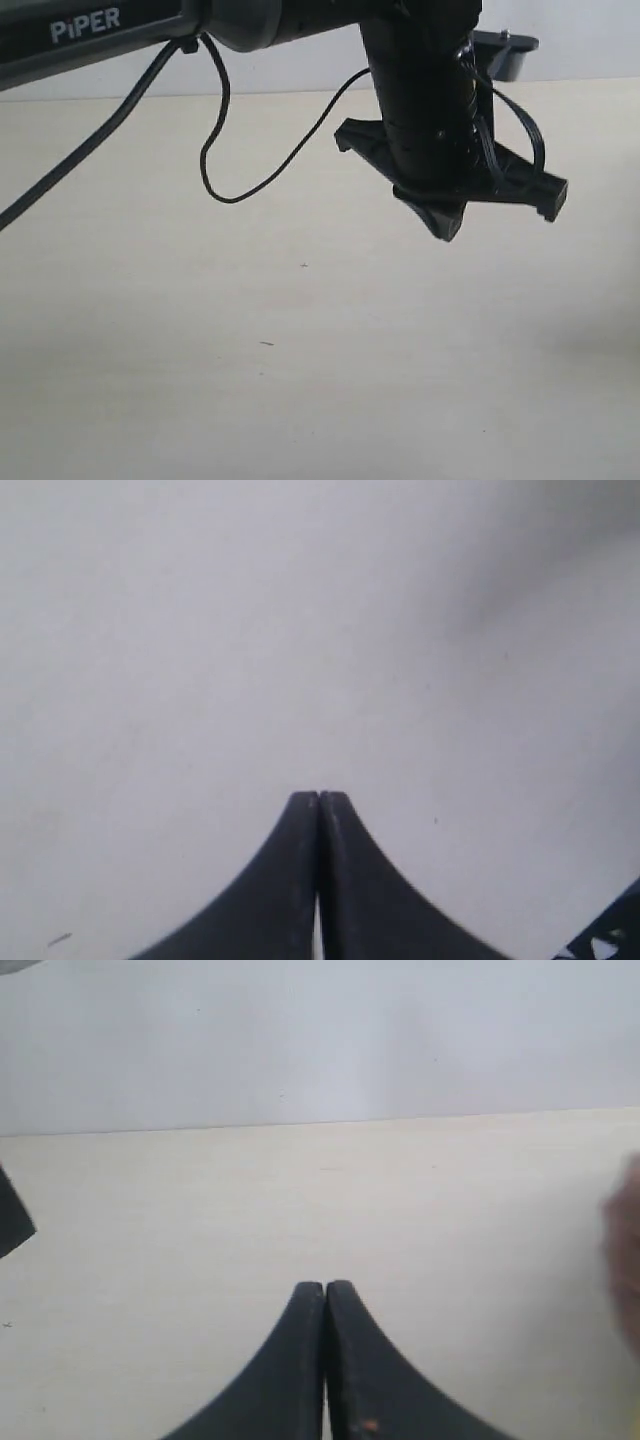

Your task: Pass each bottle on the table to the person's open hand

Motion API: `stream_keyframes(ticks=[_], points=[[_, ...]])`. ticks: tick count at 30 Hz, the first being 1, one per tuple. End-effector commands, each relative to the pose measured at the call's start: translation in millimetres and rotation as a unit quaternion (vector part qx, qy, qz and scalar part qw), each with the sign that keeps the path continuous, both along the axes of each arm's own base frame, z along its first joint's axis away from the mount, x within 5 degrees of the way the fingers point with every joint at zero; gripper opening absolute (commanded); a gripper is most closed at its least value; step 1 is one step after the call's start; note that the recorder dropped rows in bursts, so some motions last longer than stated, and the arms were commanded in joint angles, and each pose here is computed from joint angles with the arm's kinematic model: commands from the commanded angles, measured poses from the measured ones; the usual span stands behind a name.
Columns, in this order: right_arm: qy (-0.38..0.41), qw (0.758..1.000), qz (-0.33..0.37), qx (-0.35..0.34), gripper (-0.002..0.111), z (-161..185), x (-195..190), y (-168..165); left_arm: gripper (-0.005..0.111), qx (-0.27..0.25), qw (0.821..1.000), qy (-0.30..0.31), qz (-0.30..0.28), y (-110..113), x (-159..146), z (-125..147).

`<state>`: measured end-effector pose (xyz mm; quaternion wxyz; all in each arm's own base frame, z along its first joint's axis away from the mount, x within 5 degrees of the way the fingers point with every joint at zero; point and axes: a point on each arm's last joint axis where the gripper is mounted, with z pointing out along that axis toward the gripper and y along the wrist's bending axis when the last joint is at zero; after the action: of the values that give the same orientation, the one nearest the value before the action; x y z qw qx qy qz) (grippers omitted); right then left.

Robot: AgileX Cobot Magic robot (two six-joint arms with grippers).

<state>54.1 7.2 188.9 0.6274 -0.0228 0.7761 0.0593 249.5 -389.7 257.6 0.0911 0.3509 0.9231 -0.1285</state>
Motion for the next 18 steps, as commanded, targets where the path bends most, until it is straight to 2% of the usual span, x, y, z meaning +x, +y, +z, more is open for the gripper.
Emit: stream_keyframes(ticks=[1,8,13,18], points=[[-0.005,1.0,-0.002,-0.001,0.0,0,0,0,0.0,-0.022,0.999,-0.021,-0.038,12,-27,12],[-0.005,1.0,-0.002,-0.001,0.0,0,0,0,0.0,-0.105,0.992,-0.034,-0.061,60,-67,38],[-0.005,1.0,-0.002,-0.001,0.0,0,0,0,0.0,-0.195,0.975,-0.059,-0.093,99,-100,67],[-0.005,1.0,-0.002,-0.001,0.0,0,0,0,0.0,-0.244,0.961,-0.096,-0.087,135,-121,85]])
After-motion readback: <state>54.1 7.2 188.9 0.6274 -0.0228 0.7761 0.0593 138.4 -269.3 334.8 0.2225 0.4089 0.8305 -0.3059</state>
